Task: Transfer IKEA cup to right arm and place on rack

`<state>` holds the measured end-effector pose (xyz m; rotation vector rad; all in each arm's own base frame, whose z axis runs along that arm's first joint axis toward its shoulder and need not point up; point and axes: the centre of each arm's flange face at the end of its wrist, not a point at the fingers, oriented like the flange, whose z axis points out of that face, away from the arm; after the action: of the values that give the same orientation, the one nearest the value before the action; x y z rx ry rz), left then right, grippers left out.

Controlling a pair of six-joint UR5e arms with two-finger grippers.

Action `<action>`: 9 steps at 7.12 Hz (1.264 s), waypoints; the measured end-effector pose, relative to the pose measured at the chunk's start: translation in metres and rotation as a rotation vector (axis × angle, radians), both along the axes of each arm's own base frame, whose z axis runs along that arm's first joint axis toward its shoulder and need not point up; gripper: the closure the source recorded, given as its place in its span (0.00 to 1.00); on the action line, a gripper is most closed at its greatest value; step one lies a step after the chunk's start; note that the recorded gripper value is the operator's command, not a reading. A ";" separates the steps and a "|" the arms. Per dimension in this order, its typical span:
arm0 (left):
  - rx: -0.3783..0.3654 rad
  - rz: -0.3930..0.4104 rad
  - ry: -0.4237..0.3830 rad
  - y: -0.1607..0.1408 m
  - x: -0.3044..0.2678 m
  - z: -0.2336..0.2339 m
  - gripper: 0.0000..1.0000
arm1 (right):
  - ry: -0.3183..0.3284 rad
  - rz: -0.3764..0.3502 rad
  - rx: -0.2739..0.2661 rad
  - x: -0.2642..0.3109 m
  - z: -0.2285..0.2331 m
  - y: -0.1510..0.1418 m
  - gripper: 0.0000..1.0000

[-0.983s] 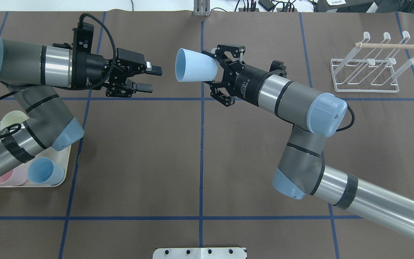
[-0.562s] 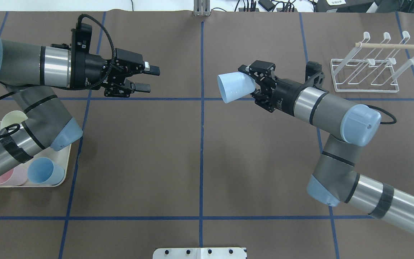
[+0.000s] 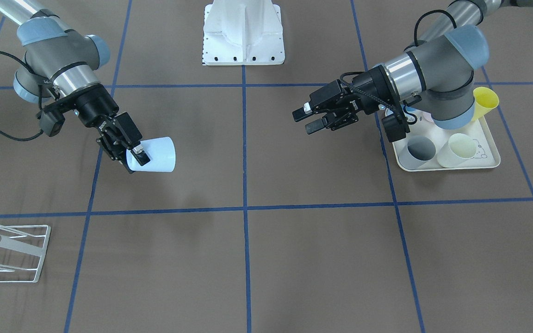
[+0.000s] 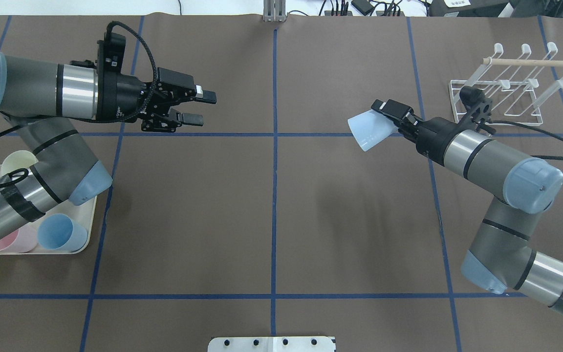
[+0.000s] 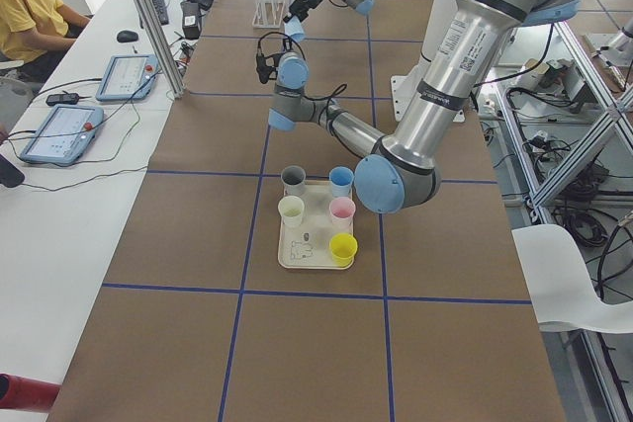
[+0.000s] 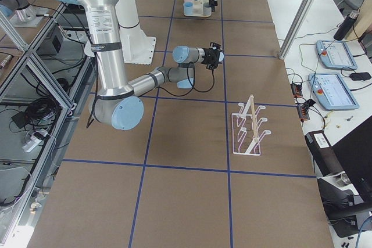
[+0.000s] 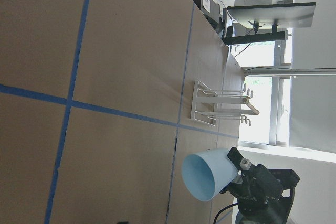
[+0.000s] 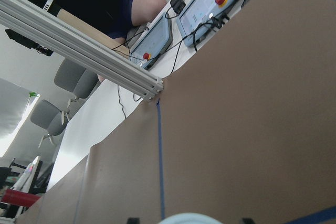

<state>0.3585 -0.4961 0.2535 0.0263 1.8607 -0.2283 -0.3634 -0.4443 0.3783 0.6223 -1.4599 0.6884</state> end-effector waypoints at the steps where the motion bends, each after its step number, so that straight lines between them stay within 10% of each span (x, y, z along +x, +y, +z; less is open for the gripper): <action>1: 0.001 0.000 -0.001 0.000 0.000 0.000 0.24 | 0.134 0.071 0.039 0.014 0.018 -0.006 1.00; 5: -0.002 -0.003 -0.005 -0.001 0.000 0.003 0.23 | 0.603 0.285 0.083 0.105 0.059 -0.024 1.00; 9: -0.004 -0.002 -0.007 -0.001 0.000 0.006 0.23 | 0.733 0.343 0.075 0.171 0.077 -0.015 1.00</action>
<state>0.3583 -0.4968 0.2593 0.0265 1.8530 -0.2329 -0.1927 -0.4593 0.4549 1.0656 -0.7038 0.5772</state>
